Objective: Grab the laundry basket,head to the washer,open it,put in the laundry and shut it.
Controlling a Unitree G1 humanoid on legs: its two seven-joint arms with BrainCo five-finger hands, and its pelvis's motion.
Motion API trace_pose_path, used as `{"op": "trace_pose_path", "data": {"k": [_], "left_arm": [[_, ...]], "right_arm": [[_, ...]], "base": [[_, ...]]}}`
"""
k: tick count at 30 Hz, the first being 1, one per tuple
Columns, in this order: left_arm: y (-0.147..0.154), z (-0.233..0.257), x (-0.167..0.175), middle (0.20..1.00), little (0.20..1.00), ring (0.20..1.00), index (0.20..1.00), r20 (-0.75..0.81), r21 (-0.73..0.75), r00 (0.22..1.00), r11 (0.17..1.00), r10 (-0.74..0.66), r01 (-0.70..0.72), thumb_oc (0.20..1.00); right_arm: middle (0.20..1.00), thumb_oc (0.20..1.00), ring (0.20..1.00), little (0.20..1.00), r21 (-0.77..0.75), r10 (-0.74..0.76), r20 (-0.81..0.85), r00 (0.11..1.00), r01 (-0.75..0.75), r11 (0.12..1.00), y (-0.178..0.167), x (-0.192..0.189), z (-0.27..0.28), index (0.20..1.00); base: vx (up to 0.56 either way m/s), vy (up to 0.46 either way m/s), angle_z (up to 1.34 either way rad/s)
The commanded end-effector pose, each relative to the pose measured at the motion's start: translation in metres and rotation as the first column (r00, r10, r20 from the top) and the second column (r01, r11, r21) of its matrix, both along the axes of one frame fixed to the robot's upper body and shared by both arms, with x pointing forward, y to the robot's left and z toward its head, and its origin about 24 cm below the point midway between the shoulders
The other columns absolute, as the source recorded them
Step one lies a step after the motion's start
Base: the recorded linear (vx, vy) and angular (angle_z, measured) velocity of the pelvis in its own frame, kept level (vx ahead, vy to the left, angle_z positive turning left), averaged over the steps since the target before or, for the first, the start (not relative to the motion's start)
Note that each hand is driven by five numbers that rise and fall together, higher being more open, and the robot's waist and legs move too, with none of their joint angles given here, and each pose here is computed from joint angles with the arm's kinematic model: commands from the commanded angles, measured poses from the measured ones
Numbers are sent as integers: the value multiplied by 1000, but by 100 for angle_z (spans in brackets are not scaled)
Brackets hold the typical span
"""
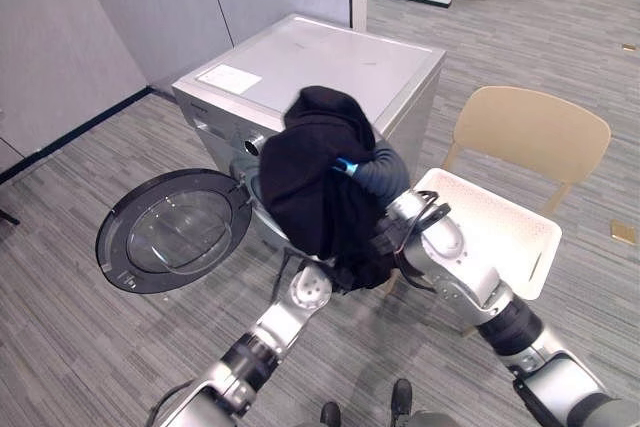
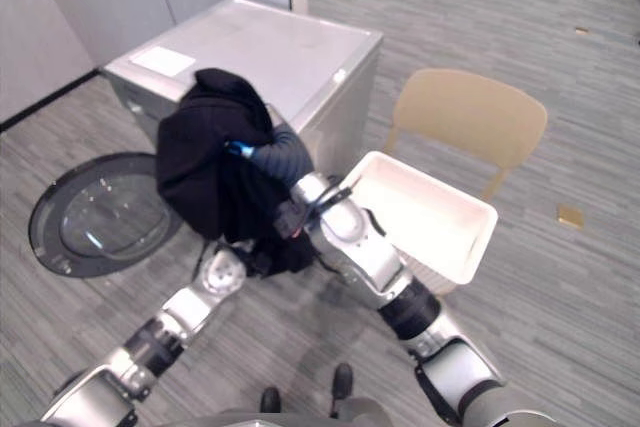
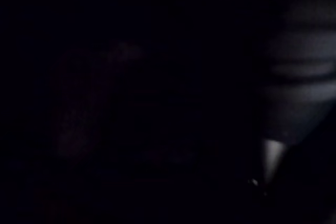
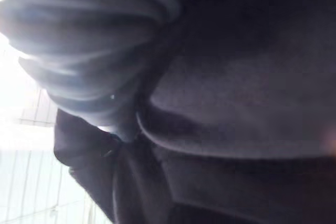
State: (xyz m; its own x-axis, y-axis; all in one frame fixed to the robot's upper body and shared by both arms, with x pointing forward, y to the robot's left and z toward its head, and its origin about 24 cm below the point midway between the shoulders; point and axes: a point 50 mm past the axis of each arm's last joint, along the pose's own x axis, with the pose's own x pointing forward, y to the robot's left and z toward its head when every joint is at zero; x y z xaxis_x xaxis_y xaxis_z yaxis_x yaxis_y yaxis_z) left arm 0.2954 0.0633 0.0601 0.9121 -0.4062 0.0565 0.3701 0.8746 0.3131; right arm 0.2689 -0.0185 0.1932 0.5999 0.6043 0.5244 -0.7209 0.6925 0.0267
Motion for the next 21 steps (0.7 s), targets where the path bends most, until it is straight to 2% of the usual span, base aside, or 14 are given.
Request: {"op": "trace_pose_path", "data": {"k": [1, 5, 6, 7, 8, 9, 12, 13, 15, 16, 18, 21], "left_arm": [[-3, 6, 7, 200, 200, 200, 200, 68, 7, 998, 1000, 19, -19, 200], [9, 1, 2, 200, 200, 200, 200, 39, -24, 998, 999, 50, -49, 200], [13, -3, 0, 200, 200, 200, 200, 26, -27, 998, 998, 62, -61, 200], [18, -5, -2, 200, 200, 200, 200, 15, -31, 997, 997, 74, -74, 200], [24, -9, -4, 200, 200, 200, 200, -2, -30, 996, 996, 90, -90, 200], [24, -9, -4, 200, 200, 200, 200, -3, -30, 996, 996, 90, -90, 200], [54, -24, -15, 200, 200, 200, 200, -60, -28, 985, 986, 162, -164, 200], [54, -24, -15, 200, 200, 200, 200, -61, -27, 985, 986, 162, -164, 200], [79, -31, -24, 200, 200, 200, 200, -85, -8, 971, 974, 224, -225, 200], [79, -32, -25, 200, 200, 200, 200, -86, -8, 971, 974, 223, -225, 200], [126, -48, -48, 200, 200, 200, 200, -142, 67, 934, 945, 327, -320, 200], [157, -70, -70, 200, 200, 200, 200, -226, 163, 890, 916, 395, -365, 200]], "right_arm": [[200, 200, 200, 200, 172, 18, 79, 997, -31, 985, -8, -5, 27, 200], [200, 200, 200, 200, 147, -7, 7, 1000, 6, 989, -18, -5, 7, 200], [272, 272, 272, 272, 130, -25, -19, 1000, 27, 991, -22, -3, -1, 272], [457, 457, 457, 457, 113, -44, -30, 999, 47, 992, -26, -2, -5, 457], [846, 846, 846, 846, 90, -70, -42, 997, 73, 993, -30, -1, -11, 846], [1000, 1000, 1000, 1000, 90, -70, -43, 997, 73, 993, -30, -1, -12, 1000], [1000, 1000, 1000, 1000, -64, -235, -40, 971, 232, 971, -61, 4, -35, 1000], [1000, 1000, 1000, 1000, -64, -235, -41, 971, 232, 971, -61, 4, -35, 1000], [1000, 1000, 1000, 1000, -189, -361, 15, 932, 357, 915, -88, 4, -48, 1000], [1000, 1000, 1000, 1000, -190, -362, 14, 932, 358, 914, -88, 4, -48, 1000], [1000, 1000, 1000, 1000, -422, -552, 90, 829, 534, 733, -140, -5, -79, 1000], [1000, 1000, 1000, 1000, -625, -639, 88, 764, 542, 561, -179, -20, -117, 1000]], "base": [[30, 3, -5], [16, -2, -10], [5, -21, -15], [5, -23, -12], [3, -15, -9], [12, -27, -7], [9, -23, -2], [0, 0, 0], [-2, -37, -1], [-14, -44, -1], [-1, -44, -2], [-1, -25, -2]]}}
